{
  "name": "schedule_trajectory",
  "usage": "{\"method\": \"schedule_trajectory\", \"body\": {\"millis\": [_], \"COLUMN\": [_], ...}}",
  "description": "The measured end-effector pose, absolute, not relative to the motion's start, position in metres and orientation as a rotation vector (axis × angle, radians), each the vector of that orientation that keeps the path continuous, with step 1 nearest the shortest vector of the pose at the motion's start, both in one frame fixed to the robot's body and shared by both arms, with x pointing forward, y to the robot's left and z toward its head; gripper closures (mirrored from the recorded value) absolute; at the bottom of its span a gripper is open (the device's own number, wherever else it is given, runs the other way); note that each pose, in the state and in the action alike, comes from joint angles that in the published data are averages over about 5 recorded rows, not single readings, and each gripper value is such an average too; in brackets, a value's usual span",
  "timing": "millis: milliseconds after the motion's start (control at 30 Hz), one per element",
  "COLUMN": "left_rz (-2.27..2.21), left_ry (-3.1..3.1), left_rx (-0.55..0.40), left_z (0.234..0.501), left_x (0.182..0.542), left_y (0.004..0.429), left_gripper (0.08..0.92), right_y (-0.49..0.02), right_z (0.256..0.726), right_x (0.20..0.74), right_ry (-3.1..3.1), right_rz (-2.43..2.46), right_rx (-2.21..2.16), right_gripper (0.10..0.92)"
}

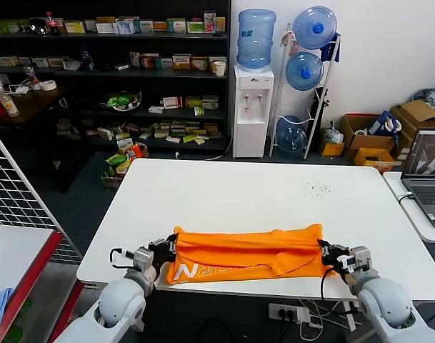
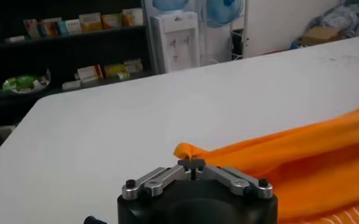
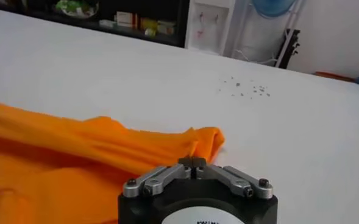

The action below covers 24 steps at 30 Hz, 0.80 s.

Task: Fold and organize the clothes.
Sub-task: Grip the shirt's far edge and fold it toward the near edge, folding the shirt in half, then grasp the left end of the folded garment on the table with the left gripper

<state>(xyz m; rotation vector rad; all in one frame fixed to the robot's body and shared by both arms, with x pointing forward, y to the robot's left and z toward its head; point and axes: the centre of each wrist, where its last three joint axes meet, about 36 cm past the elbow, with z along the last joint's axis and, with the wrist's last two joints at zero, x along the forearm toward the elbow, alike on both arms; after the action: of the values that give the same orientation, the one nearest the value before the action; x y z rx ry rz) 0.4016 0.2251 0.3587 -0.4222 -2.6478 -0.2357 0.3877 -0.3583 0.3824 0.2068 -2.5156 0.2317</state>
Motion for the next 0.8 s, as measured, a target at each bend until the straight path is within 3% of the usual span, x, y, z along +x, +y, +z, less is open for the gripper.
{"method": "schedule_trajectory", "body": {"millis": [167,633,800], "left_rz": [-0.216,-0.077,0.013], "left_ry": [-2.645,-2.606,-2.564], "left_rx": [-0.427,-0.356,-0.333], "left_z": [0.360,0.358,0.353], "left_x": [0.386,0.381,0.384], "left_y": [0.223,0.222,0.220], "left_gripper": [0.755,0.348,0.251], "right_y": [-0.355,-0.347,-0.345], "right_z": [0.386,0.393,0.394], "right_x": [0.378,0.364,0.360], "right_ry": [-2.512,-2.513,-2.514], "right_rz": [0.243,0.239,0.237], "right_rx": [0.207,0.216,0.220], "right_gripper": [0.837,0.430,0.292]}}
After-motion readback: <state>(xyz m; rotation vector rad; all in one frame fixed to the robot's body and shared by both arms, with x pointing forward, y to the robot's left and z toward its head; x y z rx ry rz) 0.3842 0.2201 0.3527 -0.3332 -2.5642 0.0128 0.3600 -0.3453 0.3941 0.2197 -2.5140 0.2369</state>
